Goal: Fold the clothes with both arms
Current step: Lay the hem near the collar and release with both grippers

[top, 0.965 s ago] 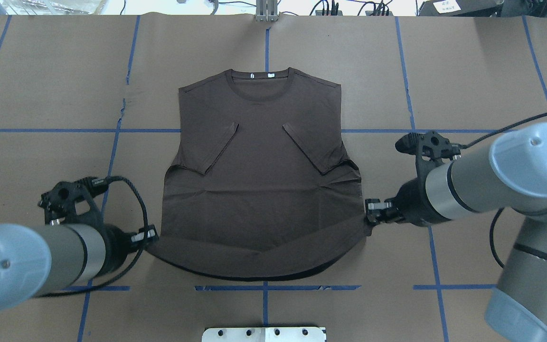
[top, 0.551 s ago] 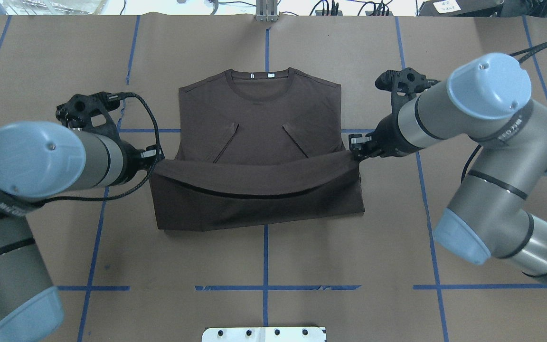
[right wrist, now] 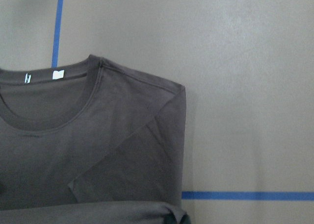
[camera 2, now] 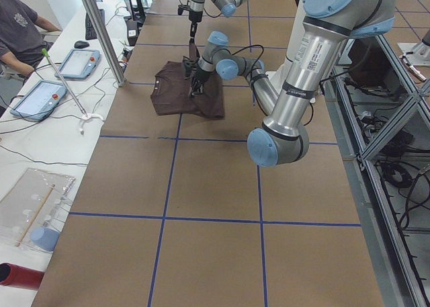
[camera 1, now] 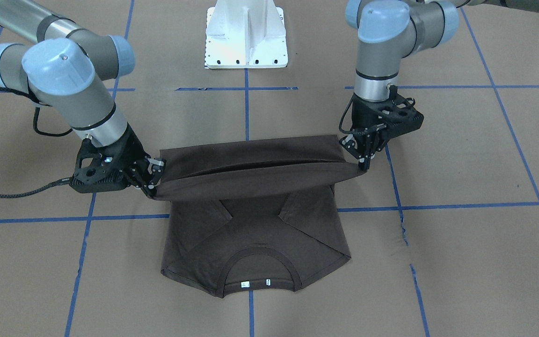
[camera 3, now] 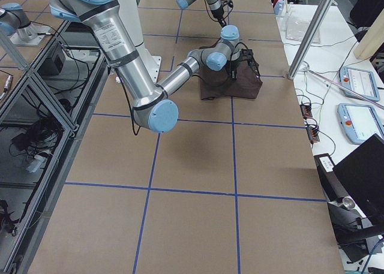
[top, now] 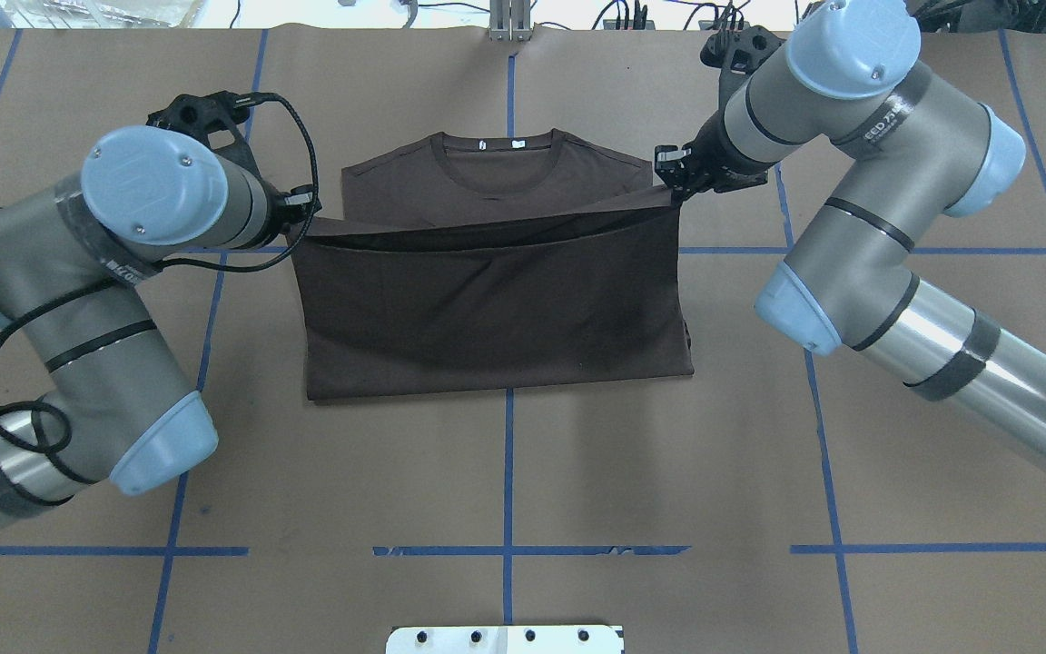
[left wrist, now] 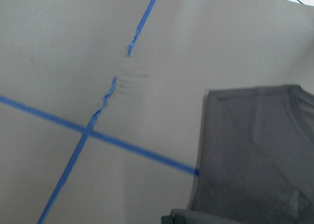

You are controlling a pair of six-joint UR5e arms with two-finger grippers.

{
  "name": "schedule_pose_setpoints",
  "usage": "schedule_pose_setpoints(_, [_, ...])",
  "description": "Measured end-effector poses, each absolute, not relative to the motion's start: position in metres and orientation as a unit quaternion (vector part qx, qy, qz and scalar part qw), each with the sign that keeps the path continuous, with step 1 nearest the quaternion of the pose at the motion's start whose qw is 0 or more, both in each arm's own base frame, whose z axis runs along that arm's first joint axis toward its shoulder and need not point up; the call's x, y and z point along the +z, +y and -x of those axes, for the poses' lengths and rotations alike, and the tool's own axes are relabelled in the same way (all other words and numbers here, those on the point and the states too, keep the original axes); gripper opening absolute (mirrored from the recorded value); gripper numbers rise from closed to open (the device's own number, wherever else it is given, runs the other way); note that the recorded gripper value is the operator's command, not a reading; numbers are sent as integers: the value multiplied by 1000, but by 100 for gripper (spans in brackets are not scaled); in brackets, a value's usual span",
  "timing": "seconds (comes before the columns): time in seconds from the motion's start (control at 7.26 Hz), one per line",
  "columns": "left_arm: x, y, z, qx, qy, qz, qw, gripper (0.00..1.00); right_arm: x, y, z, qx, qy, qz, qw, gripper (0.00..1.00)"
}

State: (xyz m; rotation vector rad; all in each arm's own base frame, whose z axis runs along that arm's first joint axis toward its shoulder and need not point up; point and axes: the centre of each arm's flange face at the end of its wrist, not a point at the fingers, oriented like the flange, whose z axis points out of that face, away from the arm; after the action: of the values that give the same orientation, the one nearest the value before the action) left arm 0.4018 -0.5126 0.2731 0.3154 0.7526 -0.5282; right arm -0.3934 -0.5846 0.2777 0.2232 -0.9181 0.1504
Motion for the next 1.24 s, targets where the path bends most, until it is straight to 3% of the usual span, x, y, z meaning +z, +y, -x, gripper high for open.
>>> schedule_pose_setpoints(0.55, [312, -608, -409, -275, 358, -181, 874, 0, 294, -663, 429, 93, -430, -120, 890, 0])
schedule_pose_setpoints(1.24, [311, -649, -437, -286, 351, -179, 873, 0, 304, -705, 402, 125, -410, -123, 895, 0])
